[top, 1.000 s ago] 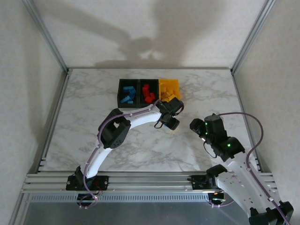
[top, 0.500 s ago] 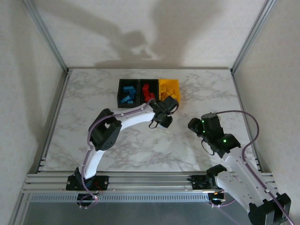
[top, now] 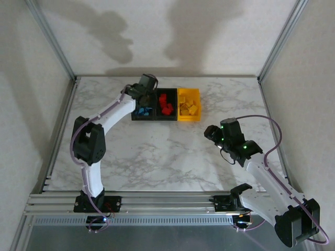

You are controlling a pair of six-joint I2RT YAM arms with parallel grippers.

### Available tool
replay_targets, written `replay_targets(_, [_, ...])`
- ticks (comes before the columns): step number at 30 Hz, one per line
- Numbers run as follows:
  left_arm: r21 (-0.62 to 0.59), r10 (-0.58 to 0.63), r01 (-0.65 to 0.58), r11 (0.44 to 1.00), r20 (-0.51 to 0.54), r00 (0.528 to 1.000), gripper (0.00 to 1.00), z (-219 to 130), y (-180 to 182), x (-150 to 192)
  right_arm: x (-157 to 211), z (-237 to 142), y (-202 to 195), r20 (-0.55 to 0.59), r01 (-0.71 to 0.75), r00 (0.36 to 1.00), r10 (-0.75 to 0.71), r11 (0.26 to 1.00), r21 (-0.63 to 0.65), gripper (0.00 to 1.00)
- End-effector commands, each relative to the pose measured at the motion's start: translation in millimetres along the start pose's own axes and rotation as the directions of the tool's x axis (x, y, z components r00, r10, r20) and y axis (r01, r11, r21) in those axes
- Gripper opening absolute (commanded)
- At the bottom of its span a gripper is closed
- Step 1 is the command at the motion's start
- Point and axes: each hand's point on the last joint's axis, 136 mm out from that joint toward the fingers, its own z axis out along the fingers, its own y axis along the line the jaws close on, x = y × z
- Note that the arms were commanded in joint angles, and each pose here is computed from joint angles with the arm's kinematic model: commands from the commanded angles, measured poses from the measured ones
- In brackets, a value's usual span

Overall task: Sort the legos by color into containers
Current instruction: Place the lego in the container.

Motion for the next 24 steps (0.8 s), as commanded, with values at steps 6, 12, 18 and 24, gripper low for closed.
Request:
replay_targets(6, [-0.11, -0.082, 0.078, 0.991, -0.035, 0.996, 0.5, 39.3, 20.0, -18.7, -6.8, -8.5, 7.4, 0.023, -0.012, 1.0, 0.013, 1.0, -0.026, 0.74])
replay_targets(12, [-0.138, -0.112, 0.117, 0.983, 0.044, 0.993, 0.7, 2.8, 30.2, -37.6, -8.8, -0.5, 12.5, 0.012, 0.053, 0.999, -0.053, 0.998, -0.017, 0.76])
replay_targets(18, [-0.115, -0.168, 0.198, 0.973, 0.227, 0.959, 1.0, -79.4, 53.1, -45.4, -58.8, 4.3, 30.4, 0.131, 0.204, 0.969, -0.212, 0.977, 0.067, 0.99])
replay_targets(24, [-0.157, -0.245, 0.365, 0.918, 0.501, 0.83, 1.0, -153.5, 121.0, -15.7, -142.2, 14.2, 15.1, 0.356, 0.212, 0.867, -0.349, 0.905, 0.37, 0.99])
